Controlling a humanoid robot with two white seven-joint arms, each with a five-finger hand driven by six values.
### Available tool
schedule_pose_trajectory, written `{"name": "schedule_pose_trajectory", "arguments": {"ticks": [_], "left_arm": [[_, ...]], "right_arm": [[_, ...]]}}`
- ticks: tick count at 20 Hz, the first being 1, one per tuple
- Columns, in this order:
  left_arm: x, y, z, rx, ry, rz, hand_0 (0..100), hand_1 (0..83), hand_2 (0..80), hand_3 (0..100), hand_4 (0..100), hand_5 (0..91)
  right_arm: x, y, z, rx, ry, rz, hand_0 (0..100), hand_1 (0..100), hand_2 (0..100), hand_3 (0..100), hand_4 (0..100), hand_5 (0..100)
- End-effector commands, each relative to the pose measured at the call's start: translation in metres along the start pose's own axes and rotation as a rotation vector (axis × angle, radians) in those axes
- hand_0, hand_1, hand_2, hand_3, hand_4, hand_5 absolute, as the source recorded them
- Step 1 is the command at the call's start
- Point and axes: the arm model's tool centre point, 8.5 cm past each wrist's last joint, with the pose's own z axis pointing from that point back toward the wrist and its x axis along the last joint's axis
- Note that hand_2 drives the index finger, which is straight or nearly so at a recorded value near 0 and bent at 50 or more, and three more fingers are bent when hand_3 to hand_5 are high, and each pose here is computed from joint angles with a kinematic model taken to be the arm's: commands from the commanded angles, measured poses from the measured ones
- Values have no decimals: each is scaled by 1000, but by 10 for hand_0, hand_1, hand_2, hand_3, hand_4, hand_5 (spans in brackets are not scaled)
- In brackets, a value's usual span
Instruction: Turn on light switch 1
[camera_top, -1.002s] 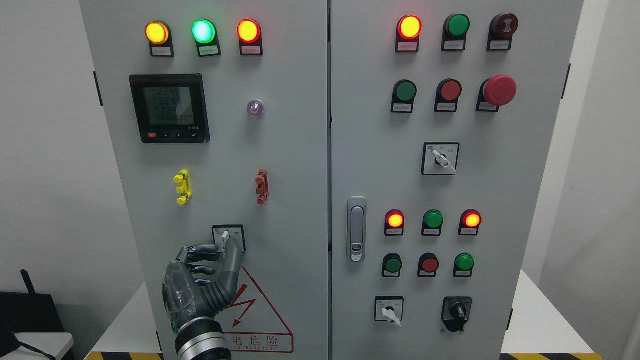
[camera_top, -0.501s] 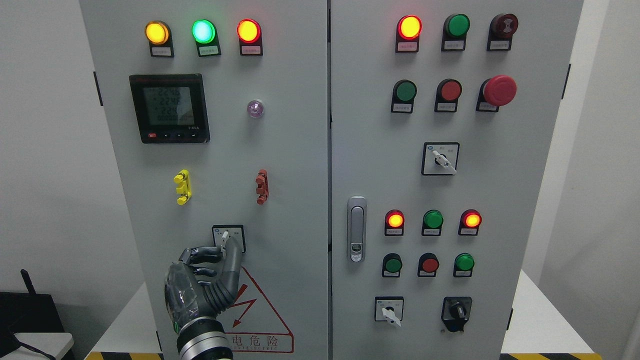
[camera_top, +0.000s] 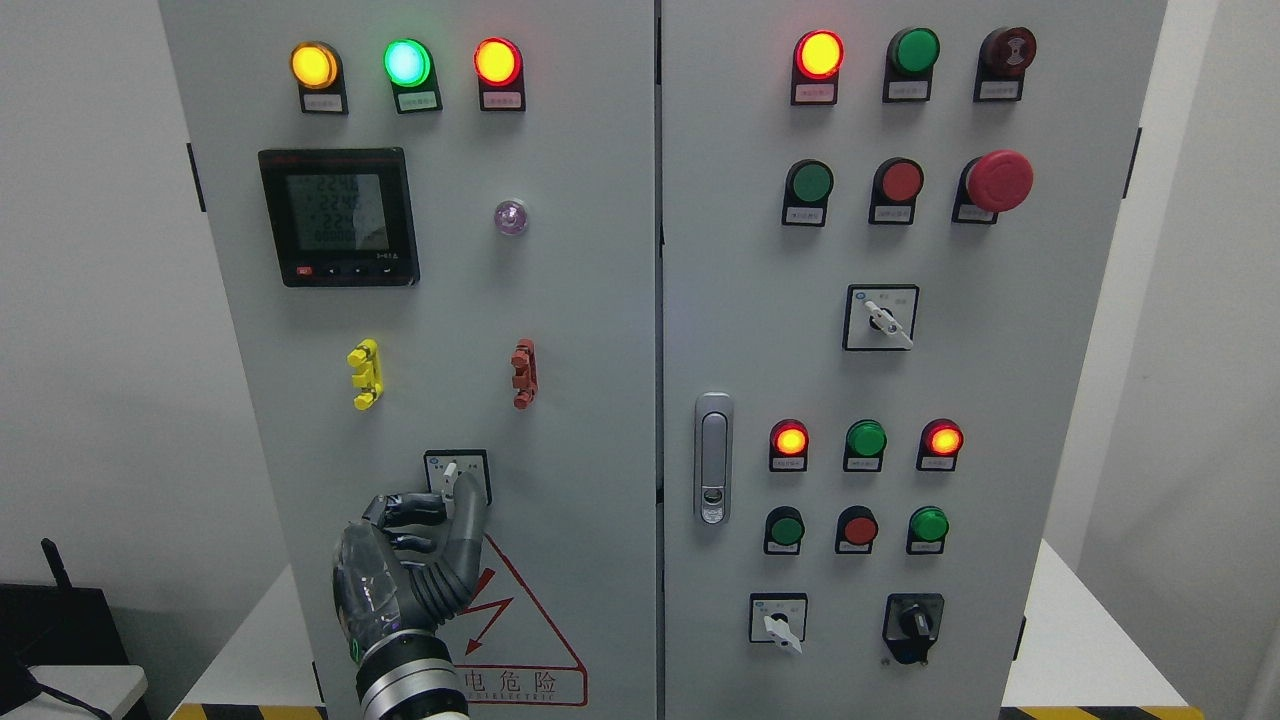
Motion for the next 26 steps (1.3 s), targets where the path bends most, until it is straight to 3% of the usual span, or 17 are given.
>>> {"name": "schedule_pose_trajectory", "arguments": {"ticks": [1,26], "left_arm": [[2,-1,-1,-3,0,0,219,449,522,623,691,618],[3,-3,-2,-10,-1,-8,259,387,533,627,697,612]], "right_arm": [[0,0,0,1,-3,-17,120,389,0,0,0,0],[0,0,0,2,-3,-18,120,389,0,0,0,0]]}}
